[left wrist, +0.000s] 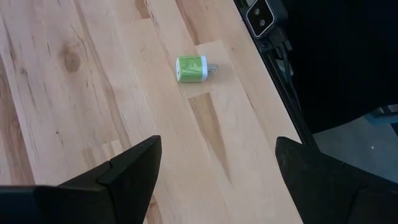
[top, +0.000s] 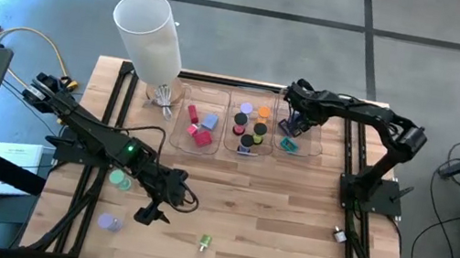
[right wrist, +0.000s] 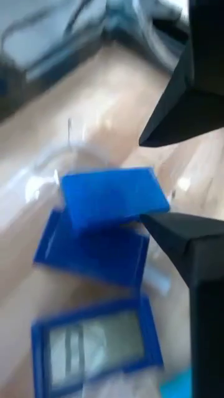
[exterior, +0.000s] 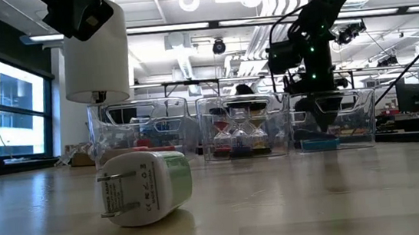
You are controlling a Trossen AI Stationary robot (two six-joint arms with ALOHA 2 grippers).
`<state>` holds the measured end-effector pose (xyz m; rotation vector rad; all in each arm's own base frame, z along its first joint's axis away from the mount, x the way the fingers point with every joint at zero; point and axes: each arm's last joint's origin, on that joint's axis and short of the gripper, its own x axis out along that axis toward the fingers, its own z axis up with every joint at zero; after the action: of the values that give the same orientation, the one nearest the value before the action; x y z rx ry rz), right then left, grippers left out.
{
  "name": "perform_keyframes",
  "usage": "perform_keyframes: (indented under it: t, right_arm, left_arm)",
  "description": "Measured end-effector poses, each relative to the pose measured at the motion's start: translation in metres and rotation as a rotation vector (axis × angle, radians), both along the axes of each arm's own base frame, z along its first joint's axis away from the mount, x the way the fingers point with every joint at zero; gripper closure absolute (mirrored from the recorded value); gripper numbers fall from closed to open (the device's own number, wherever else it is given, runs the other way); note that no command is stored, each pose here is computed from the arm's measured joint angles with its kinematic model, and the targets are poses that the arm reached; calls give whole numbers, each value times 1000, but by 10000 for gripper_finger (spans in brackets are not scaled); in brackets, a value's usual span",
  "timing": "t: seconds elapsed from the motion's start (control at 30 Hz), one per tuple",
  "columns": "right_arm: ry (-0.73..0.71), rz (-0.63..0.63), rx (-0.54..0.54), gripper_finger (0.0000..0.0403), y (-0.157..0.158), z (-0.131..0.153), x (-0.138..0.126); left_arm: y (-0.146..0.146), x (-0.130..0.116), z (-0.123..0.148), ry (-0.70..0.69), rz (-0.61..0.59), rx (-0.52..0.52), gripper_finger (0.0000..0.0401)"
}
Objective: Pick & Place Office items
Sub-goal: Put the blue digital clock into the right transparent bin, then put the white charger adapter into the left transparent bin
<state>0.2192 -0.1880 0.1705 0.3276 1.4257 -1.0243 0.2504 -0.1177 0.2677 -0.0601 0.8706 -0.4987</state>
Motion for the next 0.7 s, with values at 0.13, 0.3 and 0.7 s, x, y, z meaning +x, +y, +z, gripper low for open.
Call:
perform_keyframes:
  t: [0.13,0.3,0.7]
  right_arm:
    - [67,44,-71,196,5,2,4]
    - [25,100,-112,168,15,20,16]
    - [-209,349,-30,158,87,86,27]
  left_arm:
    - [0,0,0,0,0,0,93]
    - [0,0,0,-6,0,-2,93]
    - [0,1,1,-18,3,-4,93]
